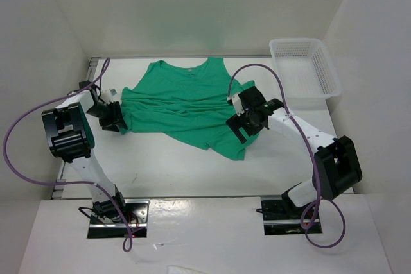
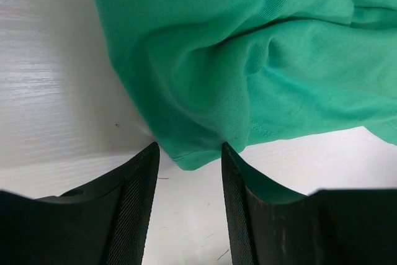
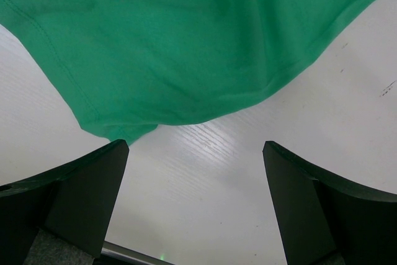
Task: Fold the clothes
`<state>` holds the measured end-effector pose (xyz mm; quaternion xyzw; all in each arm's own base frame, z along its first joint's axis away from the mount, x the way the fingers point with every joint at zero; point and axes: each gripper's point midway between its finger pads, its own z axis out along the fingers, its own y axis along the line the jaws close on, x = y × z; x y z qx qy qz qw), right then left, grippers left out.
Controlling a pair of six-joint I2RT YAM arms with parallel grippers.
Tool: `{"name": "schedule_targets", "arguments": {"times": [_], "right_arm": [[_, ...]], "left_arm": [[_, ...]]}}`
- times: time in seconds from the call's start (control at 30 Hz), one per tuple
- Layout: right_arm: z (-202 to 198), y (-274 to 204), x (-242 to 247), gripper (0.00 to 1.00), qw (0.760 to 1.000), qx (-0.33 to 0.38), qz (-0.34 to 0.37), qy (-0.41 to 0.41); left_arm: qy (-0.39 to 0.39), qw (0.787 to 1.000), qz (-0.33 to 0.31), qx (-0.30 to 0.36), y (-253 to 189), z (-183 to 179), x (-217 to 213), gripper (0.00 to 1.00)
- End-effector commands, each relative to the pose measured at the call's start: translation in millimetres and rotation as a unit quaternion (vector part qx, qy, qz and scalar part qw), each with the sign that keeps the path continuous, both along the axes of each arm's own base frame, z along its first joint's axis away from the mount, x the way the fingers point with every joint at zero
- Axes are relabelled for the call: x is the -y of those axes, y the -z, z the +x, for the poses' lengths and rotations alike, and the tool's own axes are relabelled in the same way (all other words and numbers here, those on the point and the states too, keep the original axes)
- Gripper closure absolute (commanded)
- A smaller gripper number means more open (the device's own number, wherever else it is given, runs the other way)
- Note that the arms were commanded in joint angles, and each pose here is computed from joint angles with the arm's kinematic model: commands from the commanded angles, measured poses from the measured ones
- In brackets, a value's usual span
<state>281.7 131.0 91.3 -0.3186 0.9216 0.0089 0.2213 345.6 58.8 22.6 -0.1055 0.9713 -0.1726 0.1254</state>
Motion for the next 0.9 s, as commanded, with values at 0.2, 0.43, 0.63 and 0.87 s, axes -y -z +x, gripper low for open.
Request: {"name": "schedule_targets", "arguments": {"times": [0.2, 0.43, 0.63, 0.87], "right_arm": [[6, -4, -4, 0.02, 1.0, 0.021, 0.004, 0.006], [6, -4, -4, 0.02, 1.0, 0.021, 0.004, 0.006], [7, -2, -1, 0.02, 1.0, 0.021, -0.004, 0.014], [6, 14, -1, 0.02, 1.0, -0.003, -0.015, 0.018]], "left_arm": [[0.012, 1.0, -0.026, -0.01, 13, -5, 7, 0.54], [0.012, 0.999, -0.027, -0.015, 16, -6, 7, 0.62], [0.009, 1.0, -0.006, -0.009, 10, -5, 1, 1.0], [0.004, 0.999, 0.035, 0.015, -13, -3, -11, 1.0]]}}
